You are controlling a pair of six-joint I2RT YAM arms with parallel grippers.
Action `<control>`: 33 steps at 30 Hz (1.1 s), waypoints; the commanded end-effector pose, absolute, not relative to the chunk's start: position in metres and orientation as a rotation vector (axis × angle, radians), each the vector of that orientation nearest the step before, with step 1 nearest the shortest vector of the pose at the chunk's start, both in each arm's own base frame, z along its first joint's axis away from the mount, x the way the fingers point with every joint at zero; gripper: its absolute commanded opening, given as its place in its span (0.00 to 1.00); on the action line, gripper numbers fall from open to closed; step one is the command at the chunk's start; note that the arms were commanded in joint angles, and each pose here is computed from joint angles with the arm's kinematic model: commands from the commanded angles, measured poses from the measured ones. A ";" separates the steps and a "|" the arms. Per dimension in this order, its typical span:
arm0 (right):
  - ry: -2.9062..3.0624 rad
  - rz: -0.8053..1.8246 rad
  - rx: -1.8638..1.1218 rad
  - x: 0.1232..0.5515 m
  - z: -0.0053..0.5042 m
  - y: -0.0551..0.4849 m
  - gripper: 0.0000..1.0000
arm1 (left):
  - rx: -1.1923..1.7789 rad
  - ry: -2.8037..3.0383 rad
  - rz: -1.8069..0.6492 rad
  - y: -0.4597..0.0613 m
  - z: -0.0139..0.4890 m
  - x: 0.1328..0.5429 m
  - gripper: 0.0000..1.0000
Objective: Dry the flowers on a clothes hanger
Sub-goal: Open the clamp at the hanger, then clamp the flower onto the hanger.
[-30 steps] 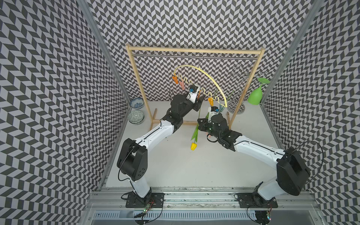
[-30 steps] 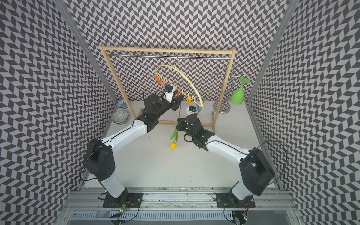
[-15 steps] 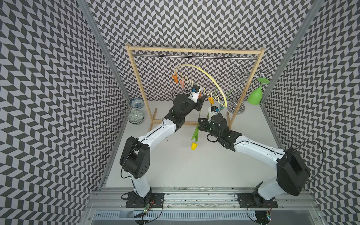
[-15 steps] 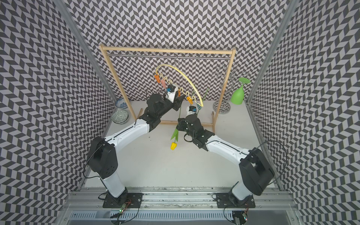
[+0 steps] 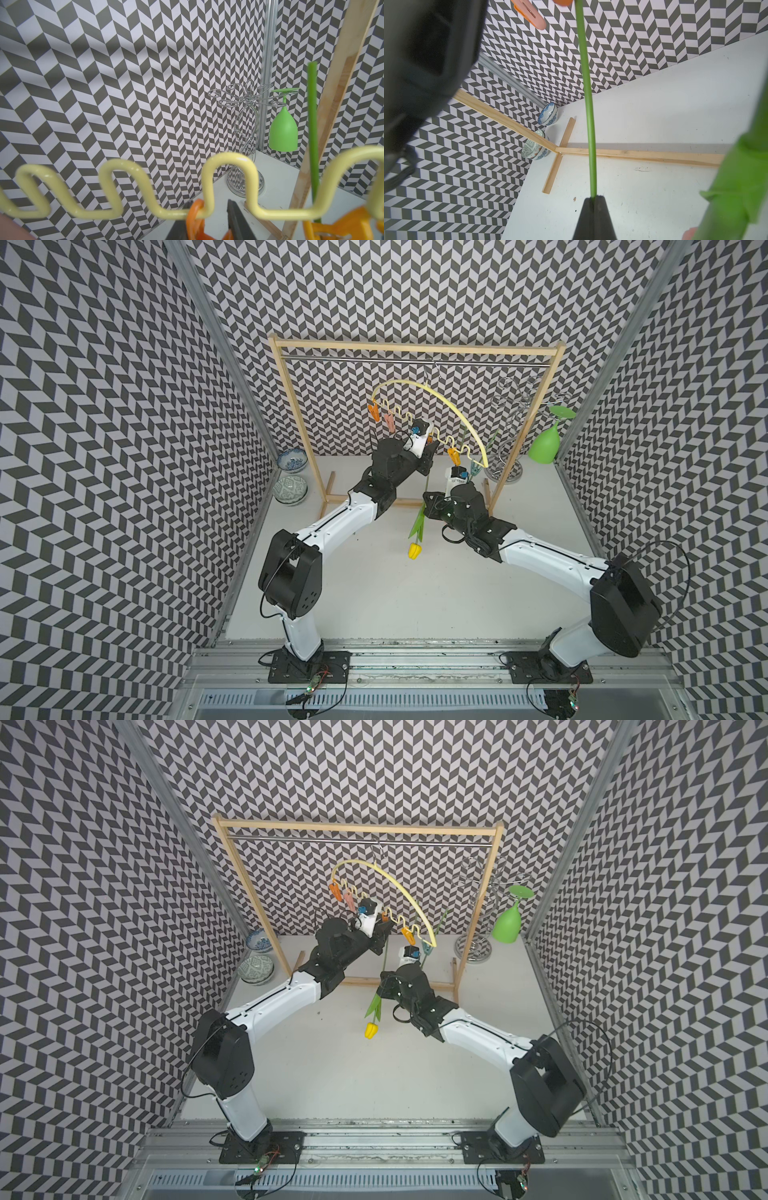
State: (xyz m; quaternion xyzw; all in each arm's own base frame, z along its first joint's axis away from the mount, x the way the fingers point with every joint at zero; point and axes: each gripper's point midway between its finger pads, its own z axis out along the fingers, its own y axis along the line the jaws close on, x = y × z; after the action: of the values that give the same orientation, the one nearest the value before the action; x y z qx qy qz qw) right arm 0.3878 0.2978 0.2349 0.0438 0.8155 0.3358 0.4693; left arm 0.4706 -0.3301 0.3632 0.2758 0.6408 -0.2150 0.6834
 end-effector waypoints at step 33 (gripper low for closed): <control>1.701 1.008 0.130 0.406 0.283 0.292 0.00 | 0.530 1.493 -0.662 -0.327 0.397 0.446 0.26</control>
State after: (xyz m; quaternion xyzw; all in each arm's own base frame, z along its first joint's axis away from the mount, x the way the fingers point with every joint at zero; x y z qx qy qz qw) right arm 0.4038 0.2890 0.2620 0.0543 0.7500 0.3900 0.5315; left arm 0.4611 -0.3283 0.3664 0.2355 0.6781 -0.2700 0.6417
